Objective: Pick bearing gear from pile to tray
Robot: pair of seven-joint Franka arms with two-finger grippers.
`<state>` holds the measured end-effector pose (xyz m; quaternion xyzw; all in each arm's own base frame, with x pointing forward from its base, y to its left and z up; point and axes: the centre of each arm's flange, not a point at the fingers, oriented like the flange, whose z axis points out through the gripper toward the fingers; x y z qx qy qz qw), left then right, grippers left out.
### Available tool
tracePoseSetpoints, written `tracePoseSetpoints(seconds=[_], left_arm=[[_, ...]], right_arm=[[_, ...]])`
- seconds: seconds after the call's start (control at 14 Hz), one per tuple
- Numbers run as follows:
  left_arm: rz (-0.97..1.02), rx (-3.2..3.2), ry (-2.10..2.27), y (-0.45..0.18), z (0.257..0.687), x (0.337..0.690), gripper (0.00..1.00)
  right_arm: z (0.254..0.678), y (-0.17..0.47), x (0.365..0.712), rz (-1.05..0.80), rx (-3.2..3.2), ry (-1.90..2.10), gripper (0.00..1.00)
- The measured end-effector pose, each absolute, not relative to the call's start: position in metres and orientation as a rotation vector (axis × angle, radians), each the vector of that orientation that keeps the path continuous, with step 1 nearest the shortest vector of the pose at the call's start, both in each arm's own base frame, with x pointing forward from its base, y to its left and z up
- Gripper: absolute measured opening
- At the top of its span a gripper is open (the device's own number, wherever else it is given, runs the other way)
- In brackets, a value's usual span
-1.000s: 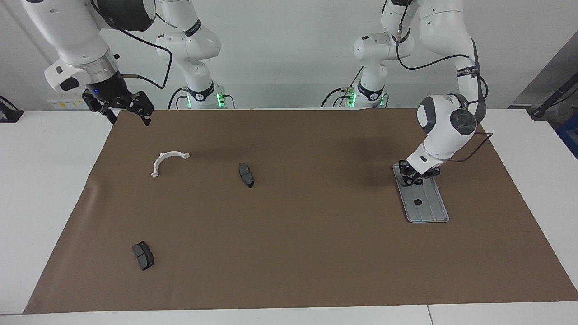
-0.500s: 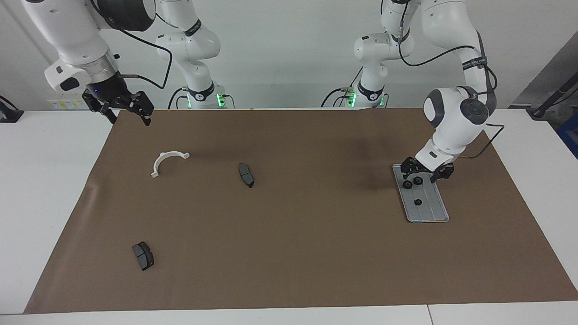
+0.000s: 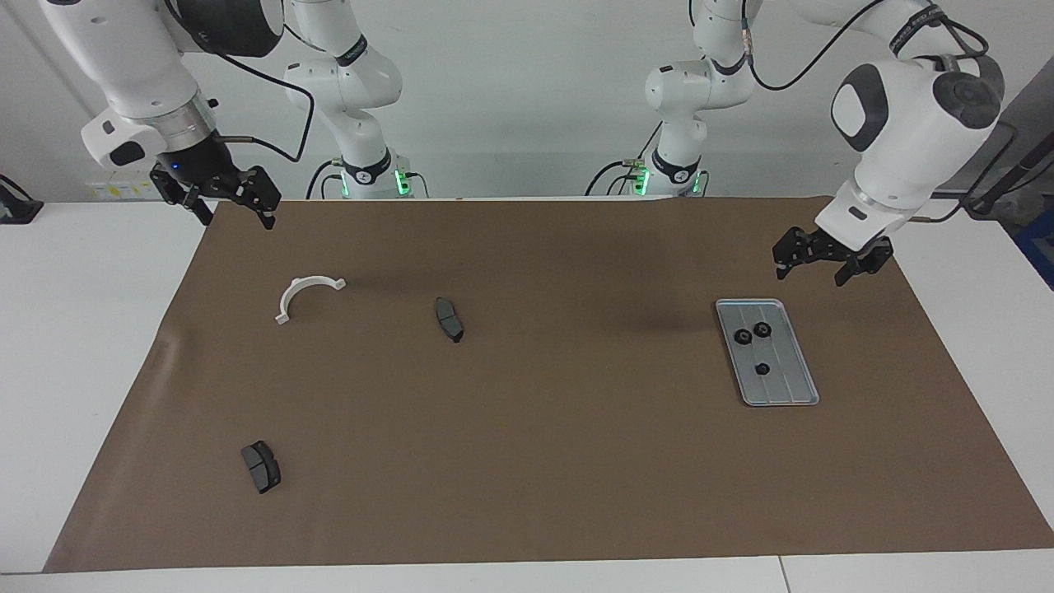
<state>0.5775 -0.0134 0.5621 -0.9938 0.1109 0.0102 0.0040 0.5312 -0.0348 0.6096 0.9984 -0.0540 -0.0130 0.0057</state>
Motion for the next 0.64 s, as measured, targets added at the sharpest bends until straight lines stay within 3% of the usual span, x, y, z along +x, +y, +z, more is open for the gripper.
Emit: tracePoseSetpoints(seconds=[0.29,0.64], left_arm=[[-0.044,-3.102,0.337,-0.012,0.616,0.545,1.00],[-0.030,-3.103,0.336,-0.012,0.611,0.545,1.00]], right_arm=[[0.610,-0.035,0.531,-0.041,3.125,-0.169,1.00],[0.610,-0.035,0.531,-0.041,3.125,-0.169,1.00]])
